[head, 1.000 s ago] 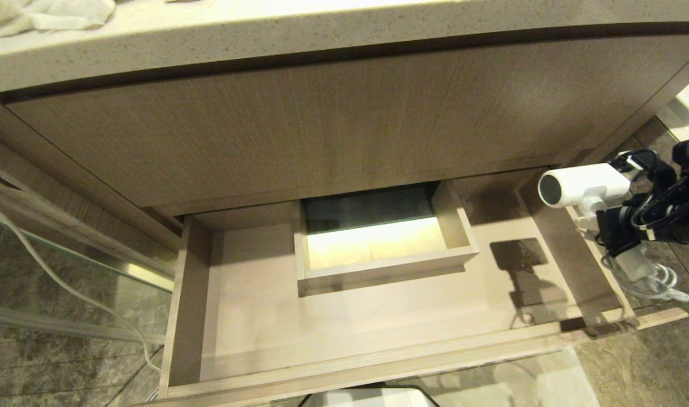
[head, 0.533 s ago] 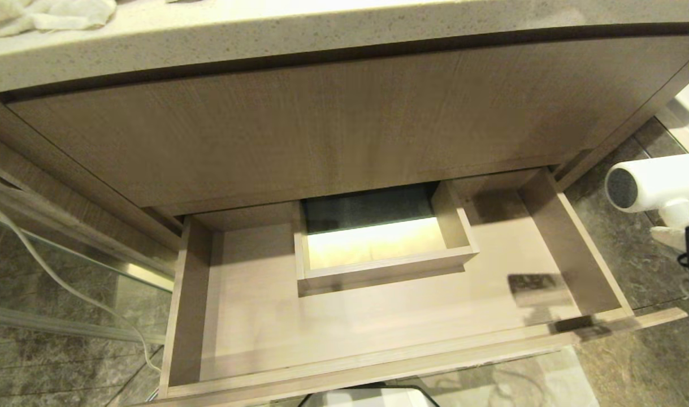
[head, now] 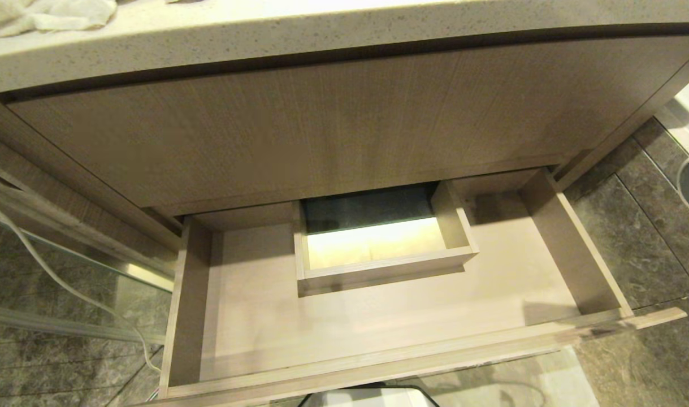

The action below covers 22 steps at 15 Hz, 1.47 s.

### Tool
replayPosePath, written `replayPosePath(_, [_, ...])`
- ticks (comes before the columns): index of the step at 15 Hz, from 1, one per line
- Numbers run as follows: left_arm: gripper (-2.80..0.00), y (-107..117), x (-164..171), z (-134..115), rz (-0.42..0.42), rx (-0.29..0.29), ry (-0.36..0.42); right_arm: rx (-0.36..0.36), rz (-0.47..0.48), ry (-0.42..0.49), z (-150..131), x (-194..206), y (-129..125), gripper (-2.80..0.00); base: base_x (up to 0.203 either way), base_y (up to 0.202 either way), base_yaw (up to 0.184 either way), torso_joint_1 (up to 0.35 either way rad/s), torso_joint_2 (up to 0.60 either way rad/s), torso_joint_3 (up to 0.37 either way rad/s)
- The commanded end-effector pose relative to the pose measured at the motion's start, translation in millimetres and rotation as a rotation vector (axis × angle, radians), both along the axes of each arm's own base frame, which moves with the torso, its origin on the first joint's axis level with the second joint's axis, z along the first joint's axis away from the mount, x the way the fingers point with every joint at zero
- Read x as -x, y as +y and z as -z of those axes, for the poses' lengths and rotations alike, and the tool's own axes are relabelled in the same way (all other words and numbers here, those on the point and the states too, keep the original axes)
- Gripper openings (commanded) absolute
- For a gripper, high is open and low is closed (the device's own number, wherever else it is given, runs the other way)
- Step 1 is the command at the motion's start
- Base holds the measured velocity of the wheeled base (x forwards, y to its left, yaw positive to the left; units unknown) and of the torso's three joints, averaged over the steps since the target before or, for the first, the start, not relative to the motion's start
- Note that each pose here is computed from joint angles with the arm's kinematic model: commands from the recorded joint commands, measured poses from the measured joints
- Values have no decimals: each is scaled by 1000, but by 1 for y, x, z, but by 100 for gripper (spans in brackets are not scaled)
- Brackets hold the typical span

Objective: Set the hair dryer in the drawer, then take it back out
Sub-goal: Place it on the countertop

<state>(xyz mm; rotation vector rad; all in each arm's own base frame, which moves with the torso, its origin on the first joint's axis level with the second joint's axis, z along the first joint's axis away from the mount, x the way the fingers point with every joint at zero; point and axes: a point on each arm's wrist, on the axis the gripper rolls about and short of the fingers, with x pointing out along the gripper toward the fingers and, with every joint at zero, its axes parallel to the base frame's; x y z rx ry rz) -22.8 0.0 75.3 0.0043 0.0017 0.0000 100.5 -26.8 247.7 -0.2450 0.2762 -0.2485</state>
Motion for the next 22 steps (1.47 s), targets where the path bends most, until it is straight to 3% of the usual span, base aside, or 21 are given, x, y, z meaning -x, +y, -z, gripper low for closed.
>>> replayPosePath(1, [-280,0,0,0,0,0,1,23,-3,-56,-4,20,5,-280,0,0,0,0,0,0])
replayPosePath(8, [-280,0,0,0,0,0,1,30,-8,-14,1,56,15,-280,0,0,0,0,0,0])
replayPosePath(22, [-280,0,0,0,0,0,1,41,-5,-49,-2,63,16,-280,0,0,0,17,-32,-12])
